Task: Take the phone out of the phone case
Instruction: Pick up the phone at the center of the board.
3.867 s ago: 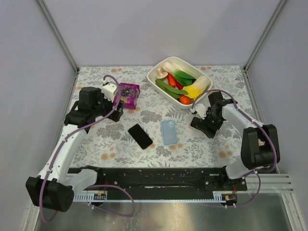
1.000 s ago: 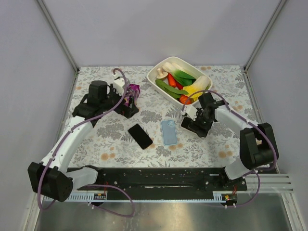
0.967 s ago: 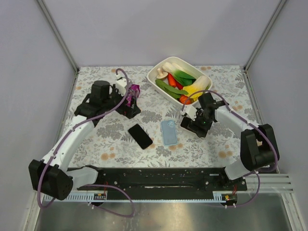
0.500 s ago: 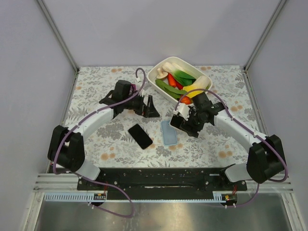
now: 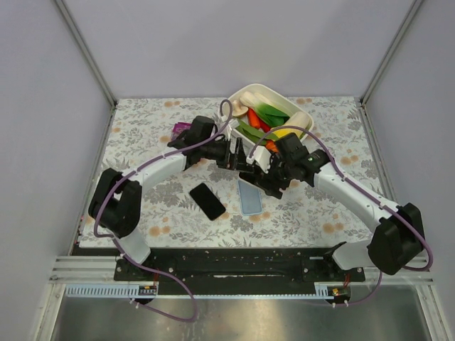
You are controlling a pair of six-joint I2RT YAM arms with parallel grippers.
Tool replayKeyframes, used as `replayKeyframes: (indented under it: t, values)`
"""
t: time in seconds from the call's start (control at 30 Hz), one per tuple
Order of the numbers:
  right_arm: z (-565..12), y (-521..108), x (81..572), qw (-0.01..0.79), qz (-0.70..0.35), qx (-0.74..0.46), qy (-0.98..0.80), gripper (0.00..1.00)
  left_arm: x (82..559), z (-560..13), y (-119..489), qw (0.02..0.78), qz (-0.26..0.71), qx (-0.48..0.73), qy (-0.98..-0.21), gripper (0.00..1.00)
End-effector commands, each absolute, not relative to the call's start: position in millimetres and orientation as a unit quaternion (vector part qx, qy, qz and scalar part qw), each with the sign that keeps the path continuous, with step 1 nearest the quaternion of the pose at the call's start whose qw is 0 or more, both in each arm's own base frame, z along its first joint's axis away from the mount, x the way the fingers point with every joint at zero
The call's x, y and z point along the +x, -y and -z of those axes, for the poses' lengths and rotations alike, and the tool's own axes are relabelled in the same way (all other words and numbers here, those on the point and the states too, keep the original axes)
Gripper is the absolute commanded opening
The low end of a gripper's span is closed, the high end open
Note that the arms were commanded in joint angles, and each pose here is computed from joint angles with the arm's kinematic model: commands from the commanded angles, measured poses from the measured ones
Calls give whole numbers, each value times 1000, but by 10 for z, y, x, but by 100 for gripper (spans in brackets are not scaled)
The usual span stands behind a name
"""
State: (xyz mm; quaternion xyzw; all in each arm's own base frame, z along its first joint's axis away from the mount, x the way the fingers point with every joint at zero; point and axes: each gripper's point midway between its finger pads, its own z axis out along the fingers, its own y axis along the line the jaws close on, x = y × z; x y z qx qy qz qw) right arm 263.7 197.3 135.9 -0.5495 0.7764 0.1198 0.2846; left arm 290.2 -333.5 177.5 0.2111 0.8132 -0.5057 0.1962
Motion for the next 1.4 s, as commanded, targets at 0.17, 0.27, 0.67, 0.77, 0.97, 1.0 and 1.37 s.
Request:
replayKeyframes:
  t: [0.17,0.27,0.67,0.77,0.97,1.0,1.37]
  values:
    - [-1911,-2167,2820,381,-121,-525,-751,0,2837,-1916,3483,199,524,238,-793,60]
    - [-1907,-2195,2788,381,-130,-523,-752,0,2830,-1912,3507,192,529,241,-791,39]
    - [-2018,-2267,2629,390,-167,-506,-751,43,2647,-2102,3436,201,545,310,-752,0]
    - [-2137,-2245,2592,402,-171,-499,-748,50,2613,-2212,3317,222,539,331,-742,0]
    - [-2411,-2256,2483,416,-196,-482,-746,55,2601,-2513,2943,268,547,356,-709,0]
    - [-2469,-2277,2473,418,-205,-478,-745,55,2594,-2575,2855,277,548,362,-701,0]
    - [-3044,-2695,2216,379,-341,-517,-687,50,2022,-3190,2188,374,549,430,-611,0]
